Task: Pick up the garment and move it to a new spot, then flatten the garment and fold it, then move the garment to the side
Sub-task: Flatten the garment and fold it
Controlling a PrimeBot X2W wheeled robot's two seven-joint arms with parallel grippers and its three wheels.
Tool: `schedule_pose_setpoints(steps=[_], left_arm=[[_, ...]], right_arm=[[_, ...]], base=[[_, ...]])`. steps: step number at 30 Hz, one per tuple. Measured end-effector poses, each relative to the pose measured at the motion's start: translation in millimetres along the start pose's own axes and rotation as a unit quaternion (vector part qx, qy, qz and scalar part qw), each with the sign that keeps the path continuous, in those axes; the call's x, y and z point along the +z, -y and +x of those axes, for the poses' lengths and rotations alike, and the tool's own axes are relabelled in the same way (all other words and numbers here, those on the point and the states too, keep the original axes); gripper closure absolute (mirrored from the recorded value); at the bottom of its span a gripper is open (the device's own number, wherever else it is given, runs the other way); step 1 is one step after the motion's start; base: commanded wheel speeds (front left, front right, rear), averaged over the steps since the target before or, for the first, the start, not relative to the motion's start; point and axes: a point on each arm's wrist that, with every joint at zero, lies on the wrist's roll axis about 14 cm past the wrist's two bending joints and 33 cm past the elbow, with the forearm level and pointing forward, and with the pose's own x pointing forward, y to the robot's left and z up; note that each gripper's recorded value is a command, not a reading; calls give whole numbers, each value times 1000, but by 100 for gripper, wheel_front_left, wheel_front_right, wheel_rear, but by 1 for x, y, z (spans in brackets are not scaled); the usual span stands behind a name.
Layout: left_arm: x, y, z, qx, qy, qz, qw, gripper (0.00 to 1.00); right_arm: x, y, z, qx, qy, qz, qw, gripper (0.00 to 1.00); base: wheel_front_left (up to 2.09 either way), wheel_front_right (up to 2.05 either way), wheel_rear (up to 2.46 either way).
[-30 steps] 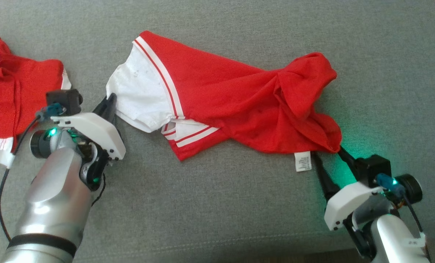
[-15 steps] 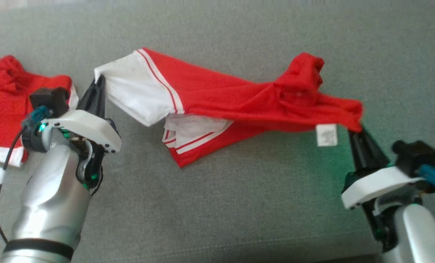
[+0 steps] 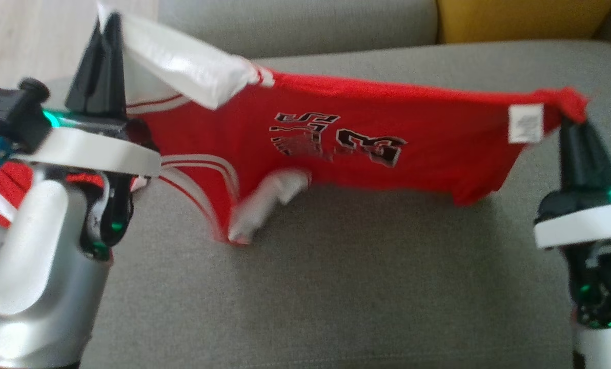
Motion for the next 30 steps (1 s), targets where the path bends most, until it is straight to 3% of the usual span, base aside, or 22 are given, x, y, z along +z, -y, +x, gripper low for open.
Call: schedule_pose_setpoints(steps=[4, 8, 20, 27, 30], left_arm=[[64, 18, -2, -24, 70, 15, 997, 100], [95, 30, -9, -39, 95, 25, 994, 100], [58, 28, -6, -36, 32, 15, 999, 100], [43, 26, 36, -60, 31, 25, 997, 100], [47, 24, 81, -74, 59, 45, 994, 100]], right_arm=[[48, -10, -3, 16, 62, 4, 998, 100], [71, -10, -11, 15, 90, 10, 996, 100], [67, -1, 3, 4, 77, 25, 997, 100], [67, 1, 50, 13, 74, 24, 997, 100], [80, -6, 95, 34, 93, 19, 995, 100]], base=[[0, 0, 0], [0, 0, 0], [0, 0, 0], [0, 0, 0], [0, 0, 0]])
